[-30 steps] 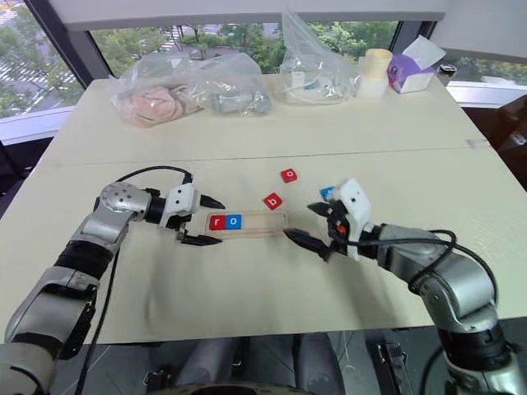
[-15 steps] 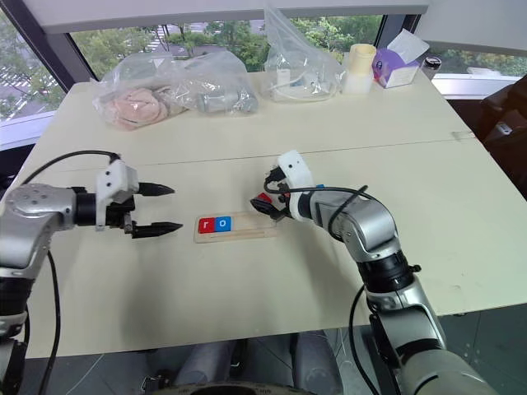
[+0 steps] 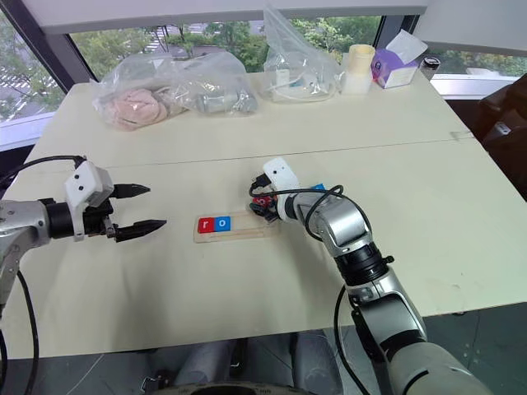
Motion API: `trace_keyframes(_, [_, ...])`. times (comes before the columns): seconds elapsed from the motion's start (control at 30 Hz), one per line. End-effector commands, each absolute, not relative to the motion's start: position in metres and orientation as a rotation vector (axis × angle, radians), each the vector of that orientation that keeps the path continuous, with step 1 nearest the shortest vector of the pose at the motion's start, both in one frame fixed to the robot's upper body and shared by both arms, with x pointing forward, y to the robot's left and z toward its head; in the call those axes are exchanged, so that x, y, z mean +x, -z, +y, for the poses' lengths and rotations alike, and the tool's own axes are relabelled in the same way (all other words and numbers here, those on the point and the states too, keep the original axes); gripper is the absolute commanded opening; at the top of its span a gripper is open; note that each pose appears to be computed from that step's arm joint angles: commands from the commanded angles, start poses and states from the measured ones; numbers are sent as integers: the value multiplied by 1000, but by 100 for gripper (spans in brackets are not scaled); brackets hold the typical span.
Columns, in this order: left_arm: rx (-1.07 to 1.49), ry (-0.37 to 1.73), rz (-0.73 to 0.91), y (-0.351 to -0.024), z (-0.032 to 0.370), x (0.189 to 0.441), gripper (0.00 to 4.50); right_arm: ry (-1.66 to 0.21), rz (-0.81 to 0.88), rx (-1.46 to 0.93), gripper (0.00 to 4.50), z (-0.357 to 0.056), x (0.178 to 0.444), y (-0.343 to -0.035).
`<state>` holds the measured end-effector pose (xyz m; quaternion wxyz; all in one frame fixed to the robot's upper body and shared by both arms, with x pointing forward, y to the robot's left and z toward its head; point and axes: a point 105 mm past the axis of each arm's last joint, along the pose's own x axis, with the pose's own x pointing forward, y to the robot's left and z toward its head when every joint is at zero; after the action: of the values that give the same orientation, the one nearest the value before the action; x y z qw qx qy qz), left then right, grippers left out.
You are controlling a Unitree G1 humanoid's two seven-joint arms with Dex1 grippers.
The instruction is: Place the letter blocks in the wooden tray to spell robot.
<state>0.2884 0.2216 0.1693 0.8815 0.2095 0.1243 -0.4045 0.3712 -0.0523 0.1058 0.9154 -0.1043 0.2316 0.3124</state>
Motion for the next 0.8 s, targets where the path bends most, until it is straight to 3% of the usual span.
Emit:
trace_keyframes(0.03, [456,831,204,-181,219,290,450,-633,437,-233,164,-50,376,-114])
trace_keyframes(0.07, [454,830,198,-181,218,291,450,-631,435,-233,115,-51,376,-115])
trace_keyframes(0.17, [449,840,186,-182,214,294,450,-594,389,-234,115,-57,379,-126])
trace_keyframes(0.3, [442,921,172,-181,193,289,450,-425,279,-241,115,-96,372,-164])
trace_keyframes(0.57, [534,1004,178,-168,172,287,450,-203,463,6,115,-134,314,-140])
trace_keyframes(0.8, [531,1046,174,-166,166,299,450,-214,610,134,115,-116,285,-97])
